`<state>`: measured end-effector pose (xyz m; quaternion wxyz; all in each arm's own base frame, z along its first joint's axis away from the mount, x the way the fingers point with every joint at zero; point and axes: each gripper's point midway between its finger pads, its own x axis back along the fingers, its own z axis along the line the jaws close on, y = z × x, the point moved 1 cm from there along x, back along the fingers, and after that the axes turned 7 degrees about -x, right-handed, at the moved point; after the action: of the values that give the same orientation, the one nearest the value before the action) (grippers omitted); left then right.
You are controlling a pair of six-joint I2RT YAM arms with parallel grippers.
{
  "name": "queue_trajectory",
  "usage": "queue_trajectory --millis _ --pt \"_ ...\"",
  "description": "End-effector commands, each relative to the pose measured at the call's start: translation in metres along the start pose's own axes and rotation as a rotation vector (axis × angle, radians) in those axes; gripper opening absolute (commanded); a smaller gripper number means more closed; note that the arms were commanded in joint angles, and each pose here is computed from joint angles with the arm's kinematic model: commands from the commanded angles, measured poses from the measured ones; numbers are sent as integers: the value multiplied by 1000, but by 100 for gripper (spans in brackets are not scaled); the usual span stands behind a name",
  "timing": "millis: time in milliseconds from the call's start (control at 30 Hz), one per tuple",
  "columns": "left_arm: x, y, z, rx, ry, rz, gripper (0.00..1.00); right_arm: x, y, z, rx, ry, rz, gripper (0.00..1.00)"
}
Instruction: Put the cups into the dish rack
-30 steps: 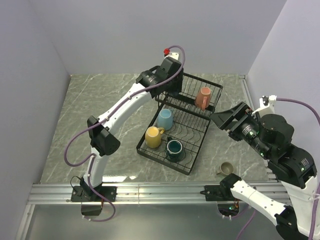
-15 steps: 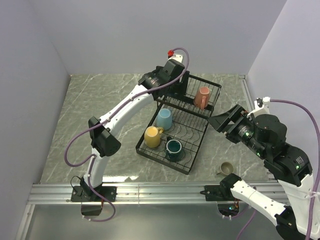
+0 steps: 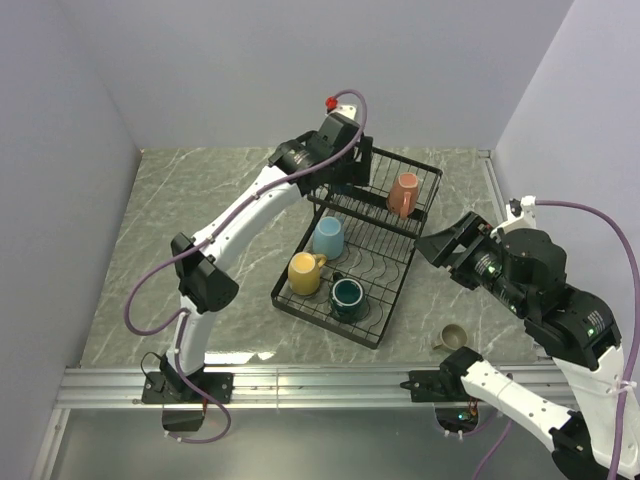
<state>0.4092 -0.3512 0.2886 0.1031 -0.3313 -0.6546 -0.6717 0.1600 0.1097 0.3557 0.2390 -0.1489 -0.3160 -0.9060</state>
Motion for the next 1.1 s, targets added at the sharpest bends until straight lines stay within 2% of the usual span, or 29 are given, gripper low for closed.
queue_trajectory --millis 0,100,233,267,333,367,500,633,800,1067 --pt "57 44 66 56 133 -103 99 -3 9 -7 44 -78 -29 80" --pt "83 56 81 82 147 -147 99 -8 11 -21 56 -188 -30 80" --pt "111 58 102 109 176 -167 99 -12 8 -61 46 -454 -29 80" --pt "117 58 105 115 182 -170 99 -15 5 -76 73 -557 -15 81" --pt "134 52 113 123 193 -171 99 -25 -7 -93 104 -627 29 82" --pt "150 54 117 134 190 -193 99 -27 -12 -97 62 -644 29 82" --pt "169 34 128 142 191 -188 99 -38 -35 -116 8 -708 85 82" --pt "187 25 137 141 182 -201 99 -47 -37 -130 42 -758 76 80" --pt "200 13 145 124 176 -199 99 -54 -57 -165 114 -917 150 80" --pt "211 -10 146 118 132 -184 99 -64 -81 -205 -66 -972 127 64"
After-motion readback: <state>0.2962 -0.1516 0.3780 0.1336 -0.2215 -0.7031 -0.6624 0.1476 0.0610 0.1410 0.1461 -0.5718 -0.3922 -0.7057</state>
